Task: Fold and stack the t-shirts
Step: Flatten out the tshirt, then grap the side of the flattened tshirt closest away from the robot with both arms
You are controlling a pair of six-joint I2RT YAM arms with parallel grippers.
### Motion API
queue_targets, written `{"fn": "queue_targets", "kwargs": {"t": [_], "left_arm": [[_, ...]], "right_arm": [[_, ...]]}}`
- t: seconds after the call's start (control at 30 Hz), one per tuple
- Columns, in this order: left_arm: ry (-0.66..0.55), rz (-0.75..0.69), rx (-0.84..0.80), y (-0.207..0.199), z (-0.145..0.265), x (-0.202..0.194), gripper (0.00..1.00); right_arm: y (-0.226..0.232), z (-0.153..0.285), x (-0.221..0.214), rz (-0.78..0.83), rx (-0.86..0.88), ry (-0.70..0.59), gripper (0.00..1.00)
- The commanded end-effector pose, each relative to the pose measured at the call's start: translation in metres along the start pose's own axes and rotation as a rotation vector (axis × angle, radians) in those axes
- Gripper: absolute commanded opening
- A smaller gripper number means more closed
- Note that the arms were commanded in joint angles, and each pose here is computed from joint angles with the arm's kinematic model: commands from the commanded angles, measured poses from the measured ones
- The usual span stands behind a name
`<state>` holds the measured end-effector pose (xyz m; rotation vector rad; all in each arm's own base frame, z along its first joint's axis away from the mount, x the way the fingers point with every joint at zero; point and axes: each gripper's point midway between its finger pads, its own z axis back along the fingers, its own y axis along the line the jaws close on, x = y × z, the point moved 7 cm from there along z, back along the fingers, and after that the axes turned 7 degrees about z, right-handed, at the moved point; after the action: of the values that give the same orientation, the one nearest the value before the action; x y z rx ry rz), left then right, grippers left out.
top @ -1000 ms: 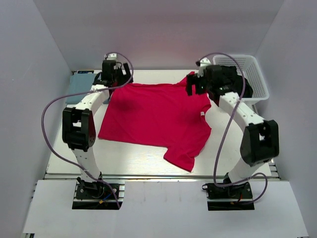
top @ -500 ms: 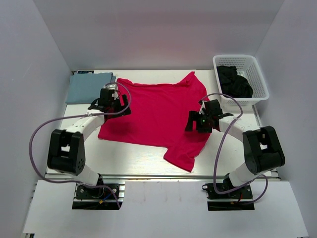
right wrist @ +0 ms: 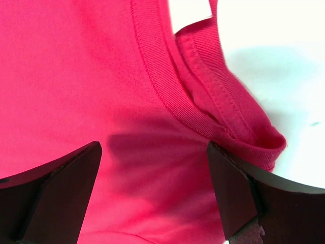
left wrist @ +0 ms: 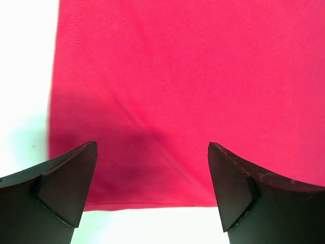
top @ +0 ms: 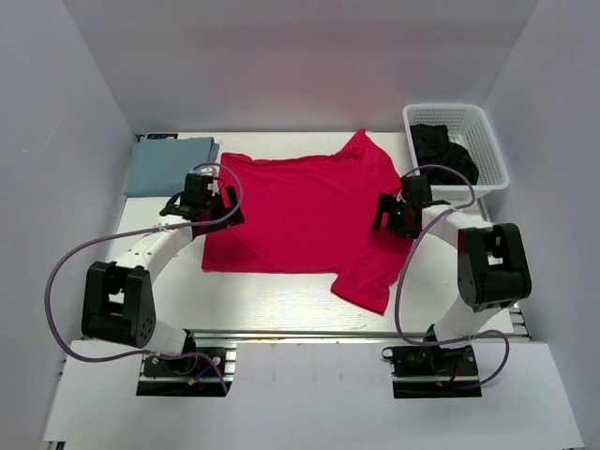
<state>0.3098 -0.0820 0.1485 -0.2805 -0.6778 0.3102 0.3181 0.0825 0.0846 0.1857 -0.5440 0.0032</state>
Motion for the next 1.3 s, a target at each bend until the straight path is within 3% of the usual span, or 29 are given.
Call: {"fn": "queue_targets", "kwargs": {"t": [0.0, 0.2, 0.23, 0.47, 0.7, 0.9, 1.03, 1.07, 1.27], "left_arm": [[-0.025, 0.030, 0.004, -0.002, 0.020, 0.002, 1.00], [0.008, 0.121, 0.121, 0.015, 0.029, -0.014, 1.00], [0.017, 0.156, 0.172, 0.024, 0.030, -0.017, 1.00], [0.044, 0.291, 0.433, 0.062, 0.047, -0.053, 1.00], [0.134, 0.387, 0.419, 0.080, 0.023, -0.079, 0.82], [0.220, 0.403, 0.390, 0.085, 0.007, -0.093, 0.54], [0.240, 0.407, 0.378, 0.083, 0.006, -0.095, 0.07], [0.249, 0.407, 0.384, 0.084, 0.007, -0.096, 0.00], [0.222, 0.388, 0.358, 0.081, 0.014, -0.091, 0.00]], "right_arm": [[-0.014, -0.006, 0.017, -0.002, -0.044, -0.022, 0.90], [0.010, 0.021, 0.031, 0.149, 0.159, -0.082, 0.90], [0.018, 0.042, 0.038, 0.166, 0.204, -0.144, 0.90], [0.035, 0.095, -0.002, 0.184, 0.251, -0.121, 0.90], [0.027, 0.109, -0.040, 0.160, 0.197, -0.037, 0.90], [0.017, 0.110, -0.053, 0.140, 0.123, 0.010, 0.90], [0.015, 0.118, -0.063, 0.099, 0.093, 0.055, 0.90], [0.014, 0.120, -0.066, 0.081, 0.089, 0.061, 0.90], [0.023, 0.127, -0.115, -0.077, 0.087, 0.262, 0.90]]}}
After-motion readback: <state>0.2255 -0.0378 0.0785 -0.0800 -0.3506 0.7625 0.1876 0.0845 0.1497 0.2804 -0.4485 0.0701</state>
